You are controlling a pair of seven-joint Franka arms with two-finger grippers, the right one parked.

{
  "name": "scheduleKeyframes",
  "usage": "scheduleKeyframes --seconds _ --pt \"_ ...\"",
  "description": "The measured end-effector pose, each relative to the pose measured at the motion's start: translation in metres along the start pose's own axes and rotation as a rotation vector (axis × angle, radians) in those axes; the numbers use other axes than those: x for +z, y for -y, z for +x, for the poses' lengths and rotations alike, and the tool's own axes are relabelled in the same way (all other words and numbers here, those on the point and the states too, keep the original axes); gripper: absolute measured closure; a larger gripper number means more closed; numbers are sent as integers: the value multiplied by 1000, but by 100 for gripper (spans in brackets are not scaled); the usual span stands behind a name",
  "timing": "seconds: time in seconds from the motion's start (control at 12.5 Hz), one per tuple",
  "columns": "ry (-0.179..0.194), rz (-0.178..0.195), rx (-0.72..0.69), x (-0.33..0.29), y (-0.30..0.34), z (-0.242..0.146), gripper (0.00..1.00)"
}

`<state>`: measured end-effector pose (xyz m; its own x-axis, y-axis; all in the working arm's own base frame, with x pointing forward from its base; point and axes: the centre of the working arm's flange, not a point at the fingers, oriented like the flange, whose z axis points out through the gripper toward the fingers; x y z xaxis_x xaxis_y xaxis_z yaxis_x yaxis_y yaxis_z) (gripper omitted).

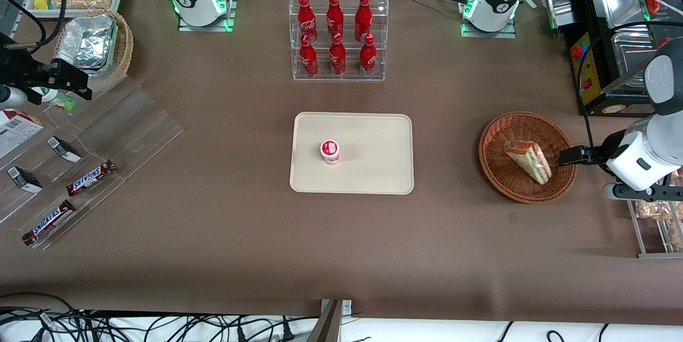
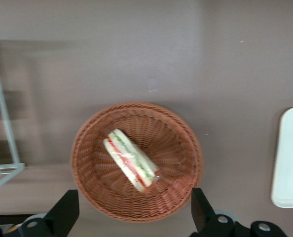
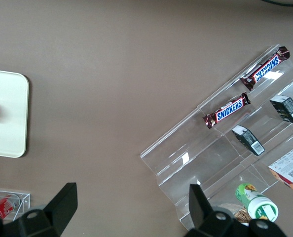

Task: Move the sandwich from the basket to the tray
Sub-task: 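Move the left gripper over the wrapped sandwich in the wicker basket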

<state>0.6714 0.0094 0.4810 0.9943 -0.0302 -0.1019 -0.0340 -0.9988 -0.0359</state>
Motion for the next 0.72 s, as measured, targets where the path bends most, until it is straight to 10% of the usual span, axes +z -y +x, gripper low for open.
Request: scheduleKeyframes --seconds 0.72 --pt "12 14 -72 4 6 -1 0"
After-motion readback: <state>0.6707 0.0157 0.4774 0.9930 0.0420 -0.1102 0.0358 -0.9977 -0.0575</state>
